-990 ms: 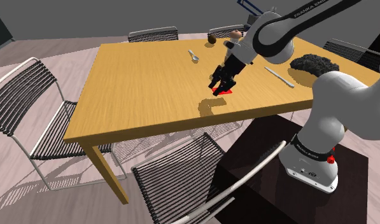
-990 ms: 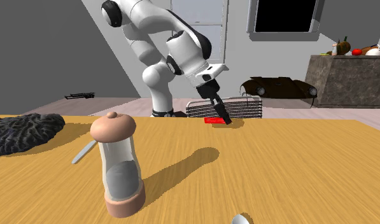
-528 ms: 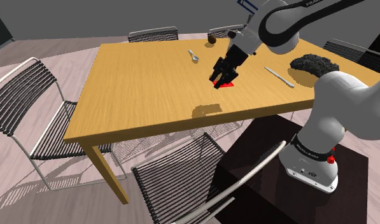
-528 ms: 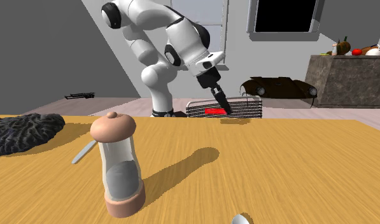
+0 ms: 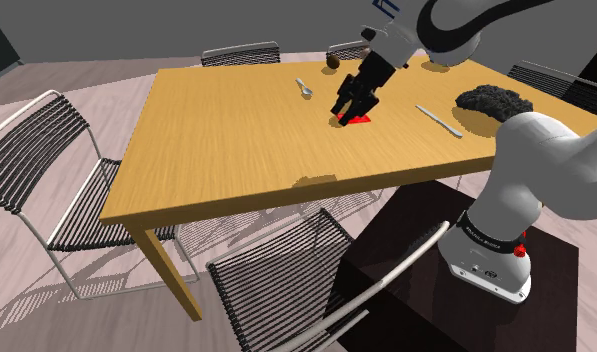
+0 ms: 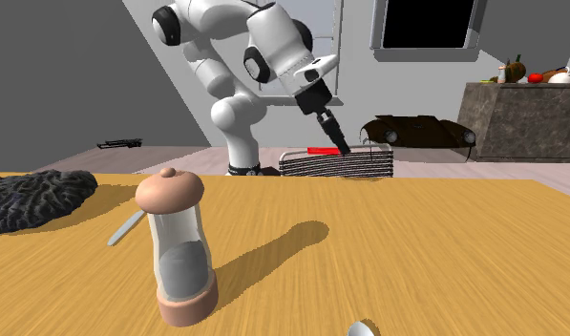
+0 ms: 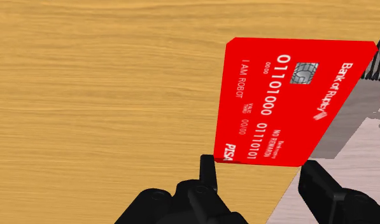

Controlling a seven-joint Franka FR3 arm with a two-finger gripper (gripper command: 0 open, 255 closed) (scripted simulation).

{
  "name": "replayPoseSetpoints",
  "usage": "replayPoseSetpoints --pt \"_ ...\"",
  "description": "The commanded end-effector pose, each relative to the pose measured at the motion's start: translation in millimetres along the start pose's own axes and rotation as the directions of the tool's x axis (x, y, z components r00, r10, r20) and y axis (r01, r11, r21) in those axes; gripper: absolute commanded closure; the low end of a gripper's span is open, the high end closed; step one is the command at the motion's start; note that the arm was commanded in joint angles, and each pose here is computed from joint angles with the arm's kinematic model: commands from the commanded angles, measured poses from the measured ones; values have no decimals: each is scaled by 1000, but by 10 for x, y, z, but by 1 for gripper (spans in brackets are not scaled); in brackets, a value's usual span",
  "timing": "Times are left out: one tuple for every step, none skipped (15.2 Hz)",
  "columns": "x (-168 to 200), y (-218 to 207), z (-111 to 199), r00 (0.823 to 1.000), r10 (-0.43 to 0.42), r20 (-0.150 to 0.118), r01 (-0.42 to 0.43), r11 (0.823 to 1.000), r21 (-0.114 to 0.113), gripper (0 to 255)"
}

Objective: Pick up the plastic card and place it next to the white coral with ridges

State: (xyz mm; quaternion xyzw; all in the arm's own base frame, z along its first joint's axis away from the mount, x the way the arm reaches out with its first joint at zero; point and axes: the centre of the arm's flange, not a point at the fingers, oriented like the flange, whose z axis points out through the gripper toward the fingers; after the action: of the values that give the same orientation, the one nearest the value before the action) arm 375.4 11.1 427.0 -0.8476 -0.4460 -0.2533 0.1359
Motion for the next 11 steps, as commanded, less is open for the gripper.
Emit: replayPoseSetpoints --pt "58 -8 -81 1000 0 0 0 1000 0 255" --pt "87 -8 -125 1000 0 0 0 1000 0 255" --pt "116 -9 -170 1000 0 0 0 1000 0 255" --pt "145 -9 -214 1000 0 0 0 1000 0 255" --pt "174 -9 -258 1000 0 0 0 1000 0 255" --pt "203 -9 -302 1000 0 0 0 1000 0 255" --pt "227 -10 -338 1000 0 0 0 1000 0 255" --pt "118 -21 -410 1000 0 0 0 1000 0 255" --pt "8 -32 -483 1000 0 0 0 1000 0 255" --pt "-102 -43 -556 1000 0 0 0 1000 0 255" --pt "-211 -54 -628 1000 0 0 0 1000 0 255"
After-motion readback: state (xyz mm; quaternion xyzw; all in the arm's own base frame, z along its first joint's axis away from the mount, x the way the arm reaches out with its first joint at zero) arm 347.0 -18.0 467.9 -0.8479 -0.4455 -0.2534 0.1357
